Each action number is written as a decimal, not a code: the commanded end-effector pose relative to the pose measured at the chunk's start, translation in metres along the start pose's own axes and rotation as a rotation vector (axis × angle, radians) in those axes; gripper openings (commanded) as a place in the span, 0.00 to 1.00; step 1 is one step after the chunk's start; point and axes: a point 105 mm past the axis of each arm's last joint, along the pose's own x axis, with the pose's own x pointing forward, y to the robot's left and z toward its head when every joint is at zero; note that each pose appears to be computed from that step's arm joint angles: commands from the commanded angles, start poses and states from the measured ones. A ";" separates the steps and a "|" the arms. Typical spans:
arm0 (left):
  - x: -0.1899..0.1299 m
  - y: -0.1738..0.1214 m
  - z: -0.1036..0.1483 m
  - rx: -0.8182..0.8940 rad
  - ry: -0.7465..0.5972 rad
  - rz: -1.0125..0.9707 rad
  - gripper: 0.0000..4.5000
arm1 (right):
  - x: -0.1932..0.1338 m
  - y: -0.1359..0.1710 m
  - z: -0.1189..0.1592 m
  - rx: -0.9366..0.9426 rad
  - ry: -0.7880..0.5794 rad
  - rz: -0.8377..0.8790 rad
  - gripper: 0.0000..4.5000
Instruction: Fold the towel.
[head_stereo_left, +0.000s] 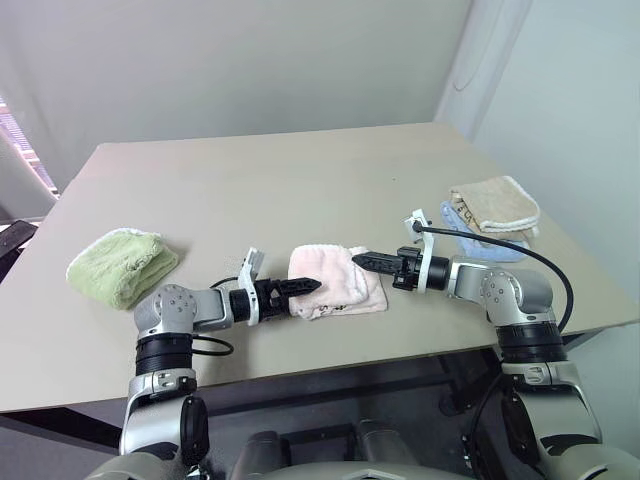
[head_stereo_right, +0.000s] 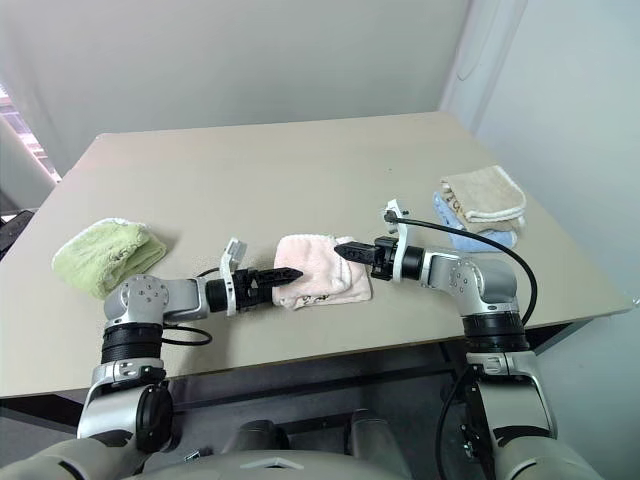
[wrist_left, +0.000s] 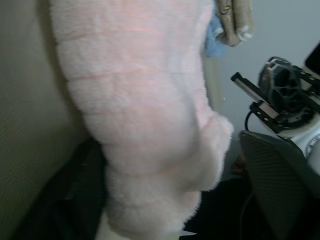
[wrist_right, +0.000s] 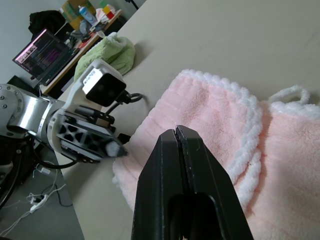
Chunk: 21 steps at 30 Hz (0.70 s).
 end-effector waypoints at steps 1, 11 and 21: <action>0.005 -0.003 -0.008 -0.030 0.034 -0.021 0.62 | 0.003 0.011 0.012 -0.036 -0.034 0.038 0.00; 0.001 -0.018 0.002 -0.119 -0.004 -0.131 0.01 | 0.004 0.009 0.012 -0.022 -0.043 0.034 0.00; -0.016 -0.030 0.013 -0.021 0.004 -0.121 0.01 | 0.003 0.012 0.008 -0.008 -0.053 0.050 0.00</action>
